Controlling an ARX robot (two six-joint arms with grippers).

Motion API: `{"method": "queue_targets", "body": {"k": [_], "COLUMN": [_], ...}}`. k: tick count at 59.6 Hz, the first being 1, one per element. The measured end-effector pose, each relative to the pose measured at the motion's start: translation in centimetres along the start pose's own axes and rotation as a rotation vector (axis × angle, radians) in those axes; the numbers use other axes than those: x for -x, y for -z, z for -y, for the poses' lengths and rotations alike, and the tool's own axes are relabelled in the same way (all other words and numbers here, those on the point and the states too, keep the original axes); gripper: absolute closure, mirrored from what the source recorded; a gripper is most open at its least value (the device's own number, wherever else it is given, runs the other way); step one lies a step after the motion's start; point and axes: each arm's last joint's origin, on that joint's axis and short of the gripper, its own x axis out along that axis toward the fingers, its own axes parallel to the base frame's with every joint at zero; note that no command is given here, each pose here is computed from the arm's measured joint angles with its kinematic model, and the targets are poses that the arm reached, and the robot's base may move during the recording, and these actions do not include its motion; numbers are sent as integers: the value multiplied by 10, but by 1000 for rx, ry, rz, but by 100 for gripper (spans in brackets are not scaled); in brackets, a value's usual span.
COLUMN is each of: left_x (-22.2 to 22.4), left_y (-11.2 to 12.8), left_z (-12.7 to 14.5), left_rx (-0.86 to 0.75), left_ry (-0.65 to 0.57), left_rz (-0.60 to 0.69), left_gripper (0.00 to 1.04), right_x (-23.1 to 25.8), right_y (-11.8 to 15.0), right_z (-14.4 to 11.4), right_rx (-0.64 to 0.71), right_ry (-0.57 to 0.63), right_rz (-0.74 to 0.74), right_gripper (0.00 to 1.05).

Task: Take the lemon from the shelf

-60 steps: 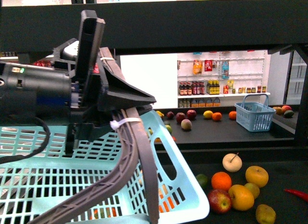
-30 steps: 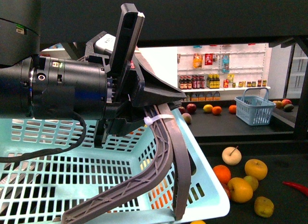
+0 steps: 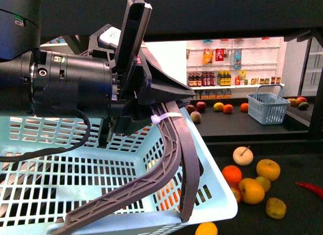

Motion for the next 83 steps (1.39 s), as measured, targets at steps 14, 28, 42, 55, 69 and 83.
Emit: {"method": "queue_targets", "body": {"k": [14, 28, 42, 55, 69, 83], "left_x": [-1, -1, 0, 0, 0, 0], "left_y": [0, 0, 0, 0, 0, 0], "left_z": [-1, -1, -1, -1, -1, -1], "left_rx": [0, 0, -1, -1, -1, -1], "left_ry": [1, -1, 0, -1, -1, -1], "left_rz": [-3, -1, -2, -1, -1, -1], "left_gripper": [95, 95, 95, 95, 95, 95], "right_x": [-64, -115, -153, -191, -219, -236], "right_y": [36, 51, 76, 84, 90, 97], "right_z": [11, -8, -31, -40, -48, -53], "right_rx": [143, 424, 598, 693, 723, 730], "right_ry": [-280, -488, -621, -612, -618, -632], "right_rz": [-88, -47, -70, -22, -12, -29], "right_gripper": [2, 2, 2, 2, 2, 2]}}
